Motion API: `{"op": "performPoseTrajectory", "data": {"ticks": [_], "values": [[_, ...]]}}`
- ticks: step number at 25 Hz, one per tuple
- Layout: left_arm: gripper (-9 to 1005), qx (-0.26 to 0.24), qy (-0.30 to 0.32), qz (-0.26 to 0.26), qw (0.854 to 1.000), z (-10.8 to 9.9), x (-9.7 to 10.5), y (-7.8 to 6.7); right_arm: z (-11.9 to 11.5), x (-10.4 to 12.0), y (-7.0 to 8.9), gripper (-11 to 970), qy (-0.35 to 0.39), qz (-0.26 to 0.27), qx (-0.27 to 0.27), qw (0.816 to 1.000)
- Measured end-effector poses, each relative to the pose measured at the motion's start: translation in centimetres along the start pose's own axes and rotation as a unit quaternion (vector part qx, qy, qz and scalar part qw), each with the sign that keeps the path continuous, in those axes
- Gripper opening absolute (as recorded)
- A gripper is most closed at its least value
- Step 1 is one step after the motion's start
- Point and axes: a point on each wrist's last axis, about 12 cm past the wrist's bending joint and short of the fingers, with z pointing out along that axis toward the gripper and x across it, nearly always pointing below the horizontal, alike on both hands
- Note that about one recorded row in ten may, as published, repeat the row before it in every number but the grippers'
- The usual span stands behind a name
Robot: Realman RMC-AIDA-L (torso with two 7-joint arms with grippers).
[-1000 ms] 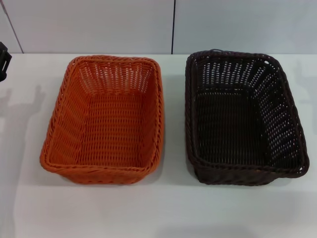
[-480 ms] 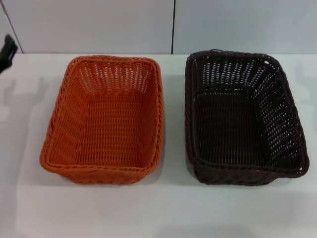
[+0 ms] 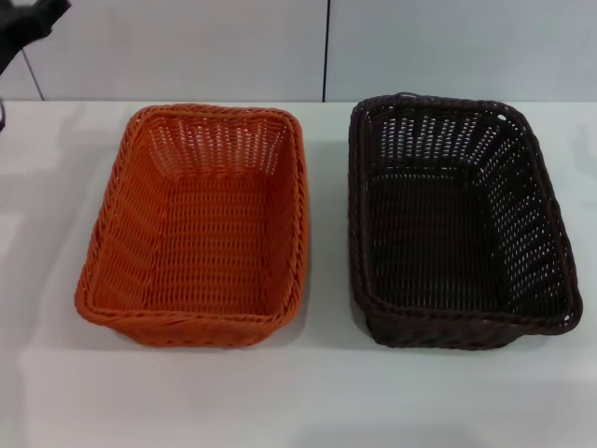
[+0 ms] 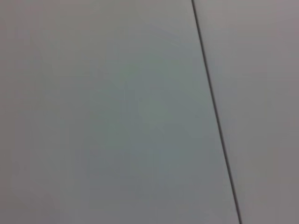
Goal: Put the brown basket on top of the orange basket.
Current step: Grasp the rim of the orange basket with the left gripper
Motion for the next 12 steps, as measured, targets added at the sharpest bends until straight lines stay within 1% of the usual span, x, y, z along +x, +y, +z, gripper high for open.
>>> {"op": "performPoseTrajectory", "data": {"ticks": [1,3,4,6,7,8,9,10,11,12], "values": [[836,0.0,0.0,0.0,1.0,0.0,0.0,0.0,-0.1,0.0,-0.1,636,0.001,0.0,0.002,1.0],[836,0.016,0.013,0.025,0.999,0.4,-1.4,-1.4,-0.4,0.2,-0.5,635,0.003,0.001,0.009,1.0],[836,0.016,0.013,0.025,0.999,0.4,-1.4,-1.4,-0.4,0.2,-0.5,634,0.003,0.001,0.009,1.0],[835,0.031,0.016,0.027,0.999,0.3,-2.0,-1.8,-0.6,0.3,-0.7,633,0.004,0.001,0.013,1.0],[835,0.042,0.017,0.027,0.999,0.3,-2.3,-2.1,-0.6,0.3,-0.8,633,0.004,0.001,0.015,1.0],[835,0.069,0.022,0.026,0.997,0.2,-2.7,-2.6,-0.7,0.3,-0.9,634,0.004,0.002,0.018,1.0],[835,0.069,0.022,0.026,0.997,0.2,-2.7,-2.6,-0.7,0.3,-0.9,634,0.004,0.002,0.018,1.0],[835,0.083,0.024,0.026,0.996,0.2,-2.8,-2.8,-0.7,0.3,-0.9,634,0.004,0.002,0.018,1.0],[835,0.113,0.029,0.022,0.993,0.1,-3.1,-3.3,-0.7,0.3,-0.9,635,0.004,0.002,0.019,1.0],[835,0.113,0.029,0.022,0.993,0.1,-3.1,-3.3,-0.7,0.3,-0.9,635,0.004,0.002,0.019,1.0]]}}
